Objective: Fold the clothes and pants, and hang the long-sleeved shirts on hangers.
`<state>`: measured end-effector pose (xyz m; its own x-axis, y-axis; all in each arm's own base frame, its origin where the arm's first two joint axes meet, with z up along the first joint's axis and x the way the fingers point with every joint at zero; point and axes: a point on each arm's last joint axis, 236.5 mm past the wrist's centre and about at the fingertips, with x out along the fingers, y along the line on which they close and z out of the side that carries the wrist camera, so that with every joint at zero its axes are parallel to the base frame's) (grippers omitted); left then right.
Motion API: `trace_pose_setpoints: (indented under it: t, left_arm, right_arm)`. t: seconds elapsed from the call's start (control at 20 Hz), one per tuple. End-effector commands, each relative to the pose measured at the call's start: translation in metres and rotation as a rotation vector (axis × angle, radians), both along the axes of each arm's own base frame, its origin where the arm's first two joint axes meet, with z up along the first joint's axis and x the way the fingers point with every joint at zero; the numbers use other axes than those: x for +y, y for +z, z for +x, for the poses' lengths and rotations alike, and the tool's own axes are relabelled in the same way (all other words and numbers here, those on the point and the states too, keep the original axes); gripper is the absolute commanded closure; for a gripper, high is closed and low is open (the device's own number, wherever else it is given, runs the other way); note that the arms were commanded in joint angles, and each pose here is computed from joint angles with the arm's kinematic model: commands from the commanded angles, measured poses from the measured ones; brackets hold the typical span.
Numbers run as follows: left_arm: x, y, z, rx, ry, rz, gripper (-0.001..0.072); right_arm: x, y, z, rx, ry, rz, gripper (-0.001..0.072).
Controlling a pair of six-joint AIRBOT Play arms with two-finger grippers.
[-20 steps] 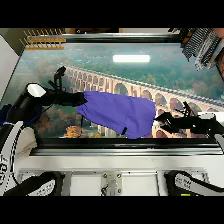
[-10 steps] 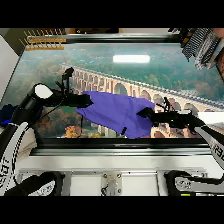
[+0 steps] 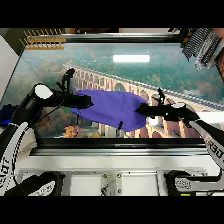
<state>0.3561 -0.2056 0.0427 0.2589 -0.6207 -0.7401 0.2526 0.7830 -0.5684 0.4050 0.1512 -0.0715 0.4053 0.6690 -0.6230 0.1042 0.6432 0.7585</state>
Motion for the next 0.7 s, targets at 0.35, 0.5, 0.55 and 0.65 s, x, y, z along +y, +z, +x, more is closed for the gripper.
trace_pose_setpoints:
  t: [0.35,0.5,0.55,0.65]
  left_arm:
    - [-0.001,-0.001,-0.006,0.019,-0.016,0.0,0.0691]
    - [-0.001,-0.001,-0.006,0.033,0.001,-0.005,0.0691]
    - [-0.001,-0.001,-0.006,0.034,0.002,-0.006,0.0691]
    - [-0.001,-0.001,-0.006,0.034,0.002,-0.006,0.0691]
  right_arm:
    - [-0.308,0.103,0.08,-0.251,-0.557,-0.225,0.071]
    - [-0.394,0.113,0.046,-0.228,-0.74,-0.32,0.071]
    - [-0.417,0.118,0.033,-0.225,-0.796,-0.356,0.071]
    - [-0.455,0.134,0.006,-0.214,-0.912,-0.422,0.071]
